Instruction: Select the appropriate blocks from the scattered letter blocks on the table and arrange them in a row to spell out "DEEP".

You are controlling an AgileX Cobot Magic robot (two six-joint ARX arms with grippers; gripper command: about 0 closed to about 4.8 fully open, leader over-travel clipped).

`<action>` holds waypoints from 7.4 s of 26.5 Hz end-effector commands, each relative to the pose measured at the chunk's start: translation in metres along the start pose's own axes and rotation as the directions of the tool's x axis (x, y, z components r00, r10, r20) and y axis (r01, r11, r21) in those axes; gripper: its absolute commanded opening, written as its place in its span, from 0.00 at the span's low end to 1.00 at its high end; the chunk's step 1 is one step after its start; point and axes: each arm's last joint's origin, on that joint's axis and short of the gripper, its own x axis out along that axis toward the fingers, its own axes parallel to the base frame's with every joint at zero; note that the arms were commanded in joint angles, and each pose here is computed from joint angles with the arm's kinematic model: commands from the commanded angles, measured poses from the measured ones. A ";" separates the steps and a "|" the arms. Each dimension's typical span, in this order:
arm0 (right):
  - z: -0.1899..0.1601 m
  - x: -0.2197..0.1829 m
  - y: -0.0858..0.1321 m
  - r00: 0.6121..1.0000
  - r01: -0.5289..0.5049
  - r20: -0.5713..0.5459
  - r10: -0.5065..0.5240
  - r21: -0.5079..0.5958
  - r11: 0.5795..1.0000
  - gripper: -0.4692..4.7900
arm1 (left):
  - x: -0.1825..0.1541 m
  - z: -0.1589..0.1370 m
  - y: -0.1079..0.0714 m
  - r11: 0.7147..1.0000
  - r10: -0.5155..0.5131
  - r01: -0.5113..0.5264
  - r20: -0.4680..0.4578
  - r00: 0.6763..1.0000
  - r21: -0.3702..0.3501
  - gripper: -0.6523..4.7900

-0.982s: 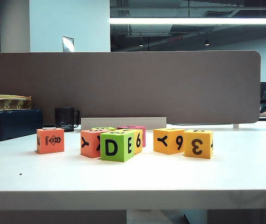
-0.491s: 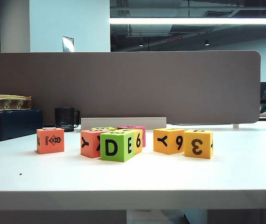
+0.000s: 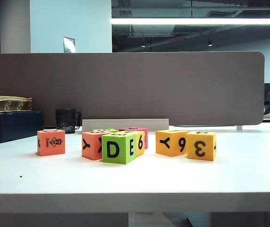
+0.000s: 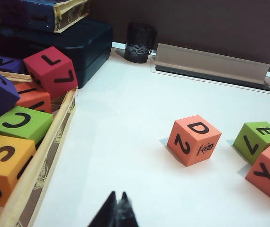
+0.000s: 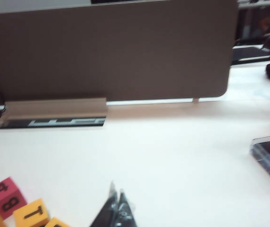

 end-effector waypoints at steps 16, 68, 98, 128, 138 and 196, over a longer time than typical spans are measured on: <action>0.025 0.046 0.017 0.907 -0.329 -0.248 0.341 0.088 0.940 0.08 | 0.000 0.002 0.000 1.000 -0.004 0.004 0.009 1.000 -0.024 0.11; 0.010 0.064 0.056 0.724 -0.519 -0.430 0.539 0.176 0.837 0.08 | 0.079 0.164 -0.037 0.920 -0.383 0.362 -0.141 0.913 -0.152 0.11; 0.006 0.063 0.056 0.707 -0.509 -0.466 0.532 0.187 0.840 0.08 | 0.248 0.154 -0.083 0.867 -0.343 0.481 -0.545 0.765 0.130 0.12; 0.004 0.061 0.055 0.694 -0.505 -0.487 0.529 0.194 0.841 0.08 | 0.275 0.086 -0.081 0.687 -0.210 0.667 -0.800 0.562 0.288 0.92; 0.002 0.060 0.055 0.684 -0.497 -0.507 0.524 0.202 0.844 0.08 | 0.289 0.052 -0.077 0.675 -0.189 0.694 -0.851 0.490 0.250 0.97; 0.000 0.059 0.054 0.675 -0.491 -0.522 0.520 0.208 0.846 0.08 | 0.286 0.062 -0.116 0.845 -0.013 0.478 -0.886 0.463 0.237 0.56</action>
